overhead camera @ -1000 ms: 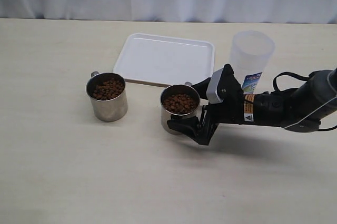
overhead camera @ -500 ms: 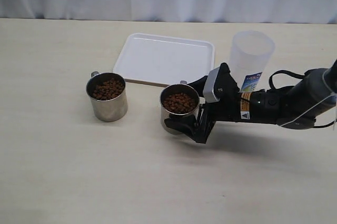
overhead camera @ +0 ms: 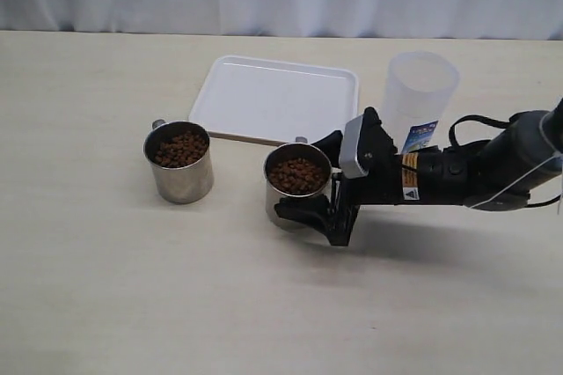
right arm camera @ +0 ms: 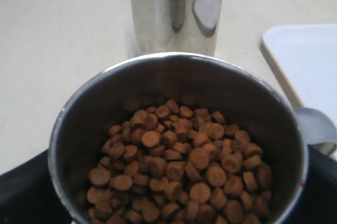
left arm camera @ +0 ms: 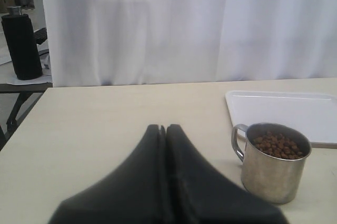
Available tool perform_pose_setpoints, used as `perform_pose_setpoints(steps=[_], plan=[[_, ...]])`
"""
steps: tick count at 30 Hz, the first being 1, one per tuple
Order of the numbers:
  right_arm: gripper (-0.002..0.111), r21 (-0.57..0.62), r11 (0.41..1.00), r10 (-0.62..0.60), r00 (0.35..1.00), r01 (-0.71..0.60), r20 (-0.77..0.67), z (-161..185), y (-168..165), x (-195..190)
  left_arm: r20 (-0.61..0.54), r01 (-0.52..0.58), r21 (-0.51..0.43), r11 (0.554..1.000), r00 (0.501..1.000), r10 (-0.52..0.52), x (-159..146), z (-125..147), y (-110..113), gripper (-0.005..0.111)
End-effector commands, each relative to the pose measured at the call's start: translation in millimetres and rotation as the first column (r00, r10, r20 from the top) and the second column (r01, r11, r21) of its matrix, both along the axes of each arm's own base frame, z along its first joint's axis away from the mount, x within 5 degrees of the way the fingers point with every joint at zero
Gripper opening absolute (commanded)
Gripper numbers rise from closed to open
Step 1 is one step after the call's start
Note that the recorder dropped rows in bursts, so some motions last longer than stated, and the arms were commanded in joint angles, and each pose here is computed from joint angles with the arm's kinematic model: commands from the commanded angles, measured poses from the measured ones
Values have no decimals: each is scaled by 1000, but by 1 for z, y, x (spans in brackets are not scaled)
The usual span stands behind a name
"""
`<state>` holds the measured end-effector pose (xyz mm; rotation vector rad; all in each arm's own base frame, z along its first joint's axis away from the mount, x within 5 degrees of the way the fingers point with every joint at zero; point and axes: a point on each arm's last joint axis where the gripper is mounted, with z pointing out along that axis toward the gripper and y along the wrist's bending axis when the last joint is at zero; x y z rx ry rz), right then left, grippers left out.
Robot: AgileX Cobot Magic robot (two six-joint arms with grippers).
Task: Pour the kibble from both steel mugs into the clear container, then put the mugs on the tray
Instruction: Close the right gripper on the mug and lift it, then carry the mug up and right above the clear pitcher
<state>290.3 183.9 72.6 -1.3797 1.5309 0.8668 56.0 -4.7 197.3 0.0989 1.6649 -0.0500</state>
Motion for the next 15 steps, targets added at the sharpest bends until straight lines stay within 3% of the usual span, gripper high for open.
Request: perform_pose_setpoints(steps=[1, 9, 15], plan=[[5, 79, 996, 52, 999, -53, 6, 35, 2, -4, 7, 6, -6, 1000, 1000, -6, 0, 0, 0, 0], [5, 177, 974, 148, 989, -143, -15, 104, 3, -22, 7, 6, -6, 1000, 1000, -6, 0, 0, 0, 0], [5, 117, 986, 123, 992, -120, -18, 151, -5, -39, 7, 6, -6, 1000, 1000, -6, 0, 0, 0, 0]])
